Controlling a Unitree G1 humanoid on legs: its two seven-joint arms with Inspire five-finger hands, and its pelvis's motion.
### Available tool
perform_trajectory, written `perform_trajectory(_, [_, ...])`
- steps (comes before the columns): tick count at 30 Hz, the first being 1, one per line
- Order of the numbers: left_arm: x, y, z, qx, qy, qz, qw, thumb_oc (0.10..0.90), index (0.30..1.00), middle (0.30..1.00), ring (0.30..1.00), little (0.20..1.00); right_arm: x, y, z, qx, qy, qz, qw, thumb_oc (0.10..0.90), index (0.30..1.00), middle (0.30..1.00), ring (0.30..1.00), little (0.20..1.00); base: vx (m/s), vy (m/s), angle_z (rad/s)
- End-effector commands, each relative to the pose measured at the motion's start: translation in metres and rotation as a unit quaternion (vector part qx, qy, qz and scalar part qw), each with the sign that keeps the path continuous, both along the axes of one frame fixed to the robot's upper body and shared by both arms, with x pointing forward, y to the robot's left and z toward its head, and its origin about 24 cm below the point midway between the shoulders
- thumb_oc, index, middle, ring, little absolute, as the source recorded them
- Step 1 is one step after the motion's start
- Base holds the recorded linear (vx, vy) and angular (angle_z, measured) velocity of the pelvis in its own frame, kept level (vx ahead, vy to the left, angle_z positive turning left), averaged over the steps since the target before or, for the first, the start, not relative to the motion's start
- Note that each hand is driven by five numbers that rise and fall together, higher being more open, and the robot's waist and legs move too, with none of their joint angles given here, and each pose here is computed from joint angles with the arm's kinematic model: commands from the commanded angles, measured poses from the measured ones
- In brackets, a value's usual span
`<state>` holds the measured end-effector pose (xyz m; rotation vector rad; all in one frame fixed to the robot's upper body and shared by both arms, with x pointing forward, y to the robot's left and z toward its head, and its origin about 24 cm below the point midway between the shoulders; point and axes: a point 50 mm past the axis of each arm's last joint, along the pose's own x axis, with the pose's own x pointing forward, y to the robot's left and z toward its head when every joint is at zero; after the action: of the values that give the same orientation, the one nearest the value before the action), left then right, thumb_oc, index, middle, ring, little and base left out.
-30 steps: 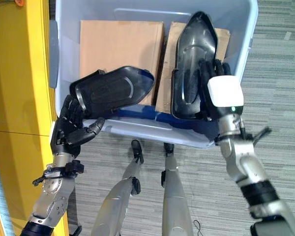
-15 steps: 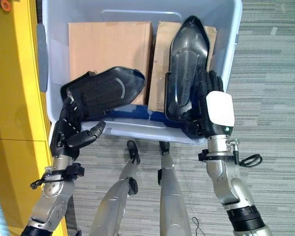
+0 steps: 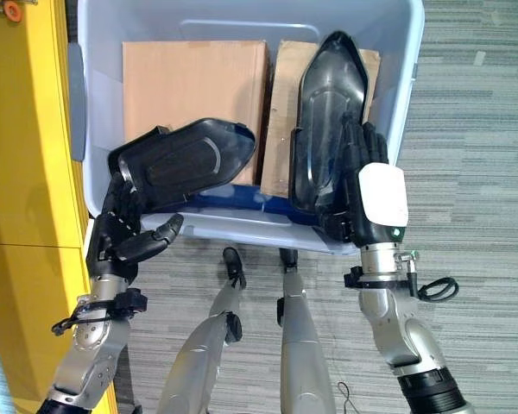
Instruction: Move parts from the plastic box to the shelf.
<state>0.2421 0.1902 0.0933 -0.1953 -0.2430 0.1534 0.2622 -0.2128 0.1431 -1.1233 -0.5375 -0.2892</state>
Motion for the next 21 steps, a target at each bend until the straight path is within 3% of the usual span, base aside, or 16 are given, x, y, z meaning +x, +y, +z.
perform_trajectory(1, [-0.016, 0.013, 0.022, 0.023, -0.061, 0.031, 0.997, 0.900, 1.000, 1.000, 1.000, 1.000, -0.014, 0.015, 0.040, 0.013, -0.116, 0.059, 0.991, 0.900, 1.000, 1.000, 1.000, 1.000, 0.00, 0.000, 0.00])
perform_trajectory(11, [-0.016, 0.012, 0.020, 0.021, -0.058, 0.028, 0.998, 0.900, 1.000, 1.000, 1.000, 1.000, -0.006, 0.018, 0.011, 0.005, -0.034, 0.065, 0.997, 0.900, 1.000, 1.000, 1.000, 1.000, 0.00, 0.000, 0.00])
perform_trajectory(21, [-0.009, 0.008, 0.022, 0.013, -0.065, 0.025, 0.997, 0.900, 1.000, 1.000, 1.000, 1.000, 0.011, 0.014, 0.008, -0.029, -0.033, 0.029, 0.999, 0.900, 1.000, 1.000, 1.000, 1.000, 0.00, 0.000, 0.00])
